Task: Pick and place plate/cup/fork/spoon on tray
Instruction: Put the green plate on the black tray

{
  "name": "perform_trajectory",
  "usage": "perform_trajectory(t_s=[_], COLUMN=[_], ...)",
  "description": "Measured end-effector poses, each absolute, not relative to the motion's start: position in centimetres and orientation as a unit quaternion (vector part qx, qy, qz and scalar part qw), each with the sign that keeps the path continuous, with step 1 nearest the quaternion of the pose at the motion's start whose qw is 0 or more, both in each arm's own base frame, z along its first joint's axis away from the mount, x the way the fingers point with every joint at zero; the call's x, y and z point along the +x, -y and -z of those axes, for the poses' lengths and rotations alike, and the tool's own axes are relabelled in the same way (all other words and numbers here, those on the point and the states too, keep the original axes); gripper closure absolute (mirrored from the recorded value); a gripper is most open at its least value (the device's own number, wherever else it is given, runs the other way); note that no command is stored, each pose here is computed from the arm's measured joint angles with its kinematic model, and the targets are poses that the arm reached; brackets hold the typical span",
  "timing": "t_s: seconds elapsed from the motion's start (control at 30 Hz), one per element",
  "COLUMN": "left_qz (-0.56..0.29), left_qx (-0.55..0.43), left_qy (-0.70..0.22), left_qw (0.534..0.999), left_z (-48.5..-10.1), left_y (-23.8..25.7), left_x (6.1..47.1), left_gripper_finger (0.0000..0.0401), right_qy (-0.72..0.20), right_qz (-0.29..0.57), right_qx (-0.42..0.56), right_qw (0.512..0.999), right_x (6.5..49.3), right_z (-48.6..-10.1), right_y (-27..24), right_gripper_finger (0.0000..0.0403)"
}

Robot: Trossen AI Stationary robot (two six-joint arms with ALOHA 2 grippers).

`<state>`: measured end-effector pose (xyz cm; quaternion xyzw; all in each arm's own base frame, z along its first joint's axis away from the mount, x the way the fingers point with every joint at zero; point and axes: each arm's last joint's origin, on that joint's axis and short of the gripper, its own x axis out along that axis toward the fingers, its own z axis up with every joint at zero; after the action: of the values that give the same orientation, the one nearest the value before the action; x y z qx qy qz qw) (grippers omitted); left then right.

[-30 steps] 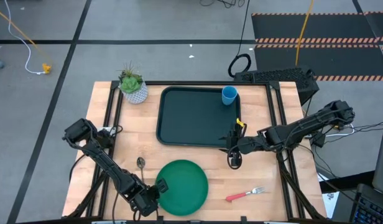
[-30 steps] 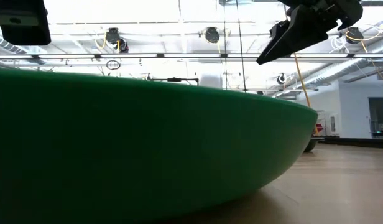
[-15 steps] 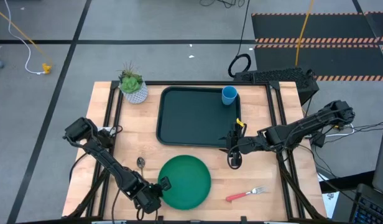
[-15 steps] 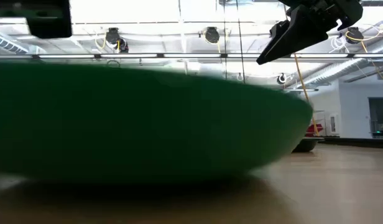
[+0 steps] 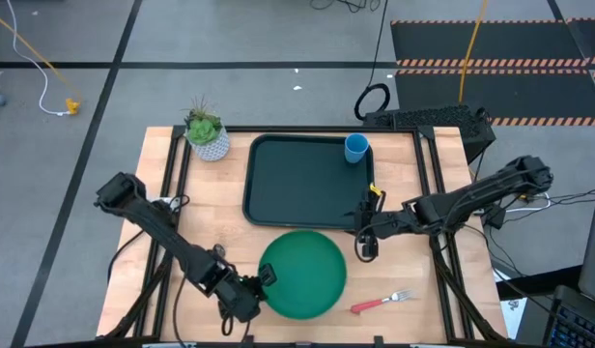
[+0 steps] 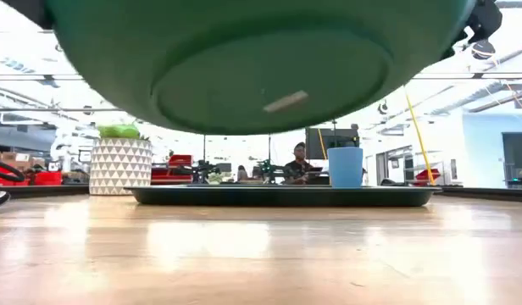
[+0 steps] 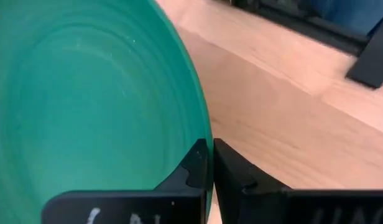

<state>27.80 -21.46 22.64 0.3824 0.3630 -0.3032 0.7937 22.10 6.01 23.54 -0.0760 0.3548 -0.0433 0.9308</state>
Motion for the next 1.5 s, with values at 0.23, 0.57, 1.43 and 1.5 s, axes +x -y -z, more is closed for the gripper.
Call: perform_trajectory(t_s=[0.23,0.57,1.43,1.5], left_qz=[0.294,0.256,0.150,0.147], left_qx=[0.410,0.428,0.384,0.375], left_qy=[-0.387,-0.426,-0.488,-0.474], left_qw=[0.772,0.755,0.769,0.783], left_z=[-24.3,-25.7,-24.0,-23.9], left_y=[20.0,15.8,3.2,2.6], left_x=[28.6,30.8,34.3,34.6], left_gripper_finger=[0.0393,0.0393,0.0393,0.0393], right_qy=[-0.340,-0.322,-0.314,-0.315], right_qz=[0.057,0.098,0.145,0.145], right_qx=[-0.038,-0.026,-0.020,-0.020], right_qw=[0.938,0.941,0.938,0.938], right_x=[20.0,17.4,15.4,15.5], right_z=[-25.2,-26.8,-27.4,-27.4], right_y=[-5.3,-4.3,-3.4,-3.4], right_gripper_finger=[0.0215,0.0237,0.0239,0.0239])
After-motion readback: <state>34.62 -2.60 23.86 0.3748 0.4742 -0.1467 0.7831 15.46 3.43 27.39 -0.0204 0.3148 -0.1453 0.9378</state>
